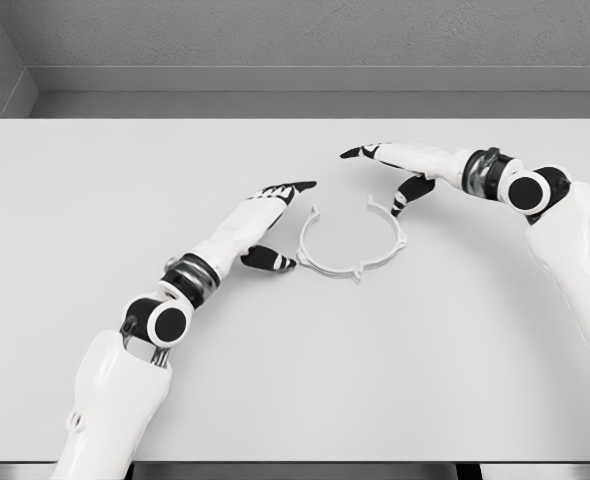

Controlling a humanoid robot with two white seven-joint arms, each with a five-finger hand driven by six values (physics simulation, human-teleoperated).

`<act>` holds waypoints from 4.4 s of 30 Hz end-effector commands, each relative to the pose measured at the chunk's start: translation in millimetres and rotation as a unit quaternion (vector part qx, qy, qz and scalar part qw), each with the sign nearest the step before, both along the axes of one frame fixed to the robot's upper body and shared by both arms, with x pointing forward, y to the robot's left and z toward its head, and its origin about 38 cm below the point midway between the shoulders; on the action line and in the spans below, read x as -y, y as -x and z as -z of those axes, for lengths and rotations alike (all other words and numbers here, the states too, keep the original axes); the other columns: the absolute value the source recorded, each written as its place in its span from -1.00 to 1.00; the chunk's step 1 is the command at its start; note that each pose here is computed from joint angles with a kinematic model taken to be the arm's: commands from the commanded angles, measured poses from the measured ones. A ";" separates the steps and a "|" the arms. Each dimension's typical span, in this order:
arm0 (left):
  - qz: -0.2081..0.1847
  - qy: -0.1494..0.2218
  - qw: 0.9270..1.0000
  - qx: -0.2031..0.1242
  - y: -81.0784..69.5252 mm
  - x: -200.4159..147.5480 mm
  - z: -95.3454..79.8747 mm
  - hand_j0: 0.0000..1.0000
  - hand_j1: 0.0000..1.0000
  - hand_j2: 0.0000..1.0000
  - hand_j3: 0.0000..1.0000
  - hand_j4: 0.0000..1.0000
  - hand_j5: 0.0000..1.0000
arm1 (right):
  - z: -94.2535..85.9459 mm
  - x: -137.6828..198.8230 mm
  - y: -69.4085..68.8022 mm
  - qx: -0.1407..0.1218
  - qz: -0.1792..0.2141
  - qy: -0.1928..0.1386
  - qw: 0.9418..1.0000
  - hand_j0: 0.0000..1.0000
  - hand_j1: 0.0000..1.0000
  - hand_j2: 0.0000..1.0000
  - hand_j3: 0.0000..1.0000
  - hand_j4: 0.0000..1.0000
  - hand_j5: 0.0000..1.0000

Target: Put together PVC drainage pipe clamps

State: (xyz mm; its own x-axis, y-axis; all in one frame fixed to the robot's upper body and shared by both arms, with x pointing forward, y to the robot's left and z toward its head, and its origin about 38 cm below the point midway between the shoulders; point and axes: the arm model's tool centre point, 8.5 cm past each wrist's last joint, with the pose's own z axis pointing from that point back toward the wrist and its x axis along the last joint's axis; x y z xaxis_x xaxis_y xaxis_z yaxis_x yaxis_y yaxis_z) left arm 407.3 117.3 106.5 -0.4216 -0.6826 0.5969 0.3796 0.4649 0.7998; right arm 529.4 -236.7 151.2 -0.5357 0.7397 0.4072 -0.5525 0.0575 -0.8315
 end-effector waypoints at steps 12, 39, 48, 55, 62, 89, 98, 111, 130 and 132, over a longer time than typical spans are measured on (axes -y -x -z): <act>-0.002 0.001 1.000 -0.002 -1.3 -0.8 0.4 1.00 1.00 1.00 1.00 1.00 1.00 | -2.1 -8.3 1.0 0.003 -0.010 -0.004 1.000 1.00 1.00 1.00 1.00 1.00 1.00; 0.002 -0.006 1.000 -0.009 -7.1 1.9 5.1 1.00 1.00 1.00 1.00 1.00 1.00 | -2.9 -19.4 2.2 0.005 -0.021 -0.008 1.000 1.00 1.00 1.00 1.00 1.00 1.00; 0.002 -0.008 1.000 -0.008 -12.3 2.3 3.2 1.00 1.00 1.00 1.00 1.00 1.00 | -7.6 4.1 -1.0 0.009 0.002 0.004 1.000 1.00 1.00 1.00 1.00 1.00 1.00; 0.002 -0.011 1.000 -0.010 -14.2 2.0 4.4 1.00 1.00 1.00 1.00 1.00 1.00 | -19.4 42.8 -1.2 0.020 0.030 0.018 0.999 1.00 1.00 1.00 1.00 1.00 1.00; 0.003 -0.017 1.000 -0.011 -19.1 2.9 4.8 1.00 1.00 1.00 1.00 1.00 1.00 | -21.0 32.2 3.4 0.027 0.010 0.019 0.999 1.00 1.00 1.00 1.00 1.00 1.00; 0.007 -0.011 1.000 -0.007 -17.6 5.7 0.9 1.00 1.00 1.00 1.00 1.00 1.00 | -25.8 41.2 5.0 0.033 0.013 0.026 0.999 1.00 1.00 1.00 1.00 1.00 1.00; 0.003 -0.006 1.000 0.001 -17.2 3.0 -4.6 1.00 1.00 1.00 1.00 1.00 1.00 | -25.1 51.4 6.9 0.031 0.016 0.041 0.999 1.00 1.00 1.00 1.00 1.00 1.00; 0.009 0.020 1.000 0.016 0.4 2.9 -15.6 1.00 1.00 1.00 1.00 1.00 1.00 | -33.0 60.0 10.0 0.042 0.016 0.049 0.998 1.00 1.00 1.00 1.00 1.00 1.00; 0.009 0.004 1.000 -0.006 -3.9 5.1 0.9 1.00 1.00 1.00 1.00 1.00 1.00 | -37.6 69.5 11.9 0.045 0.019 0.060 0.997 1.00 1.00 1.00 1.00 1.00 1.00; 0.010 0.003 1.000 -0.009 -3.9 5.3 3.0 1.00 1.00 1.00 1.00 1.00 1.00 | -38.5 70.9 11.6 0.046 0.021 0.061 0.997 1.00 1.00 1.00 1.00 1.00 1.00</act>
State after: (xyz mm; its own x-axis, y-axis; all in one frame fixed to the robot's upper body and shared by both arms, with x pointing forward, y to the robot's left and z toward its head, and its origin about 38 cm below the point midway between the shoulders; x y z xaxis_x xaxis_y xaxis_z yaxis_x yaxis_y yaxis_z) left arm 411.7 112.2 105.6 -0.4269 -0.6717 0.6054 0.3976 0.4619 0.7928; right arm 517.5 -305.6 187.8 -0.5385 0.8009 0.2618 -0.4750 -0.0319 -0.8794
